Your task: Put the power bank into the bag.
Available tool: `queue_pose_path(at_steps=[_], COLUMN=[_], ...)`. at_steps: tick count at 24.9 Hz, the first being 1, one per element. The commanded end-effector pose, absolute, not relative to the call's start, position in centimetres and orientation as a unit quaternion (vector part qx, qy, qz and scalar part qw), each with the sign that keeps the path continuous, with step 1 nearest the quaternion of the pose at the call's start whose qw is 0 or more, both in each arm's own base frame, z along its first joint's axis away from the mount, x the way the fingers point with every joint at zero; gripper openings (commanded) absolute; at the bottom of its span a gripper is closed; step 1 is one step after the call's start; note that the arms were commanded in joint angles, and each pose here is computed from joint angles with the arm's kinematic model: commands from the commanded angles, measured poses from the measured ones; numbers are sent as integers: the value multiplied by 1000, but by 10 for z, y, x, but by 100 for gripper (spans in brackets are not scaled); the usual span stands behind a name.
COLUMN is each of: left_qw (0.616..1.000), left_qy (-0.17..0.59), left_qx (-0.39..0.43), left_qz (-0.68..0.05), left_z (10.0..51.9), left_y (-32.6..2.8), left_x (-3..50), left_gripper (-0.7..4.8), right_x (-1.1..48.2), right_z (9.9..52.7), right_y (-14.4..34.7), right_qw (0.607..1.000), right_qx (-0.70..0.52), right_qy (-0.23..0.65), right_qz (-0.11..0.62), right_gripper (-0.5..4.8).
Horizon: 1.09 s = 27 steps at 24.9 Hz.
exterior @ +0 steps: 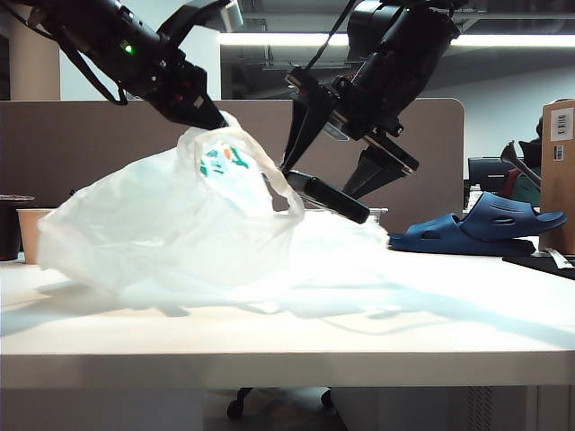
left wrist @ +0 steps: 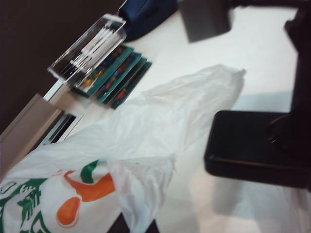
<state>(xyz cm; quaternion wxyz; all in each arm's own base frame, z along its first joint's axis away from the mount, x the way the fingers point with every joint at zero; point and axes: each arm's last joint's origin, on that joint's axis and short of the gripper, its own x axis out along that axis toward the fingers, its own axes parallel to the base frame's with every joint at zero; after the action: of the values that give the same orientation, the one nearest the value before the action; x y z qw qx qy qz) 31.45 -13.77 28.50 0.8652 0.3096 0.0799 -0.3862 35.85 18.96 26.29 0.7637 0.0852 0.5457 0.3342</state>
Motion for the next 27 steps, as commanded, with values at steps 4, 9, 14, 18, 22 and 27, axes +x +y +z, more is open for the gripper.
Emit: queue_pose_path(at_steps=[4,9,14,18,22,27], left_qw=[859,860,857,852,845,844], left_qy=[65,37,-6,-2,3,13], left_qx=[296,276,230,201,195,193], left_qz=[-412,-428,-461,-483,-499,-501], left_z=[288,293,302,303,301,300], left_y=[-139,-140,-143,-144,-145,-145], left_x=[313,314,314,313,312,311], left_gripper=[-6,-6,-6,-6,-6,-6], right_x=[358,357,360,366,376,388], right_z=[272,272,271,270,263,246], right_y=[194,195,198,201,205,209], right_qw=[752,750,751,762,777,799], right_qx=[107,108,110,111,108,92], right_qy=[526,526,514,492,469,462], right_qz=[383,388,399,406,406,375], right_gripper=[206,206,206,206,206,206])
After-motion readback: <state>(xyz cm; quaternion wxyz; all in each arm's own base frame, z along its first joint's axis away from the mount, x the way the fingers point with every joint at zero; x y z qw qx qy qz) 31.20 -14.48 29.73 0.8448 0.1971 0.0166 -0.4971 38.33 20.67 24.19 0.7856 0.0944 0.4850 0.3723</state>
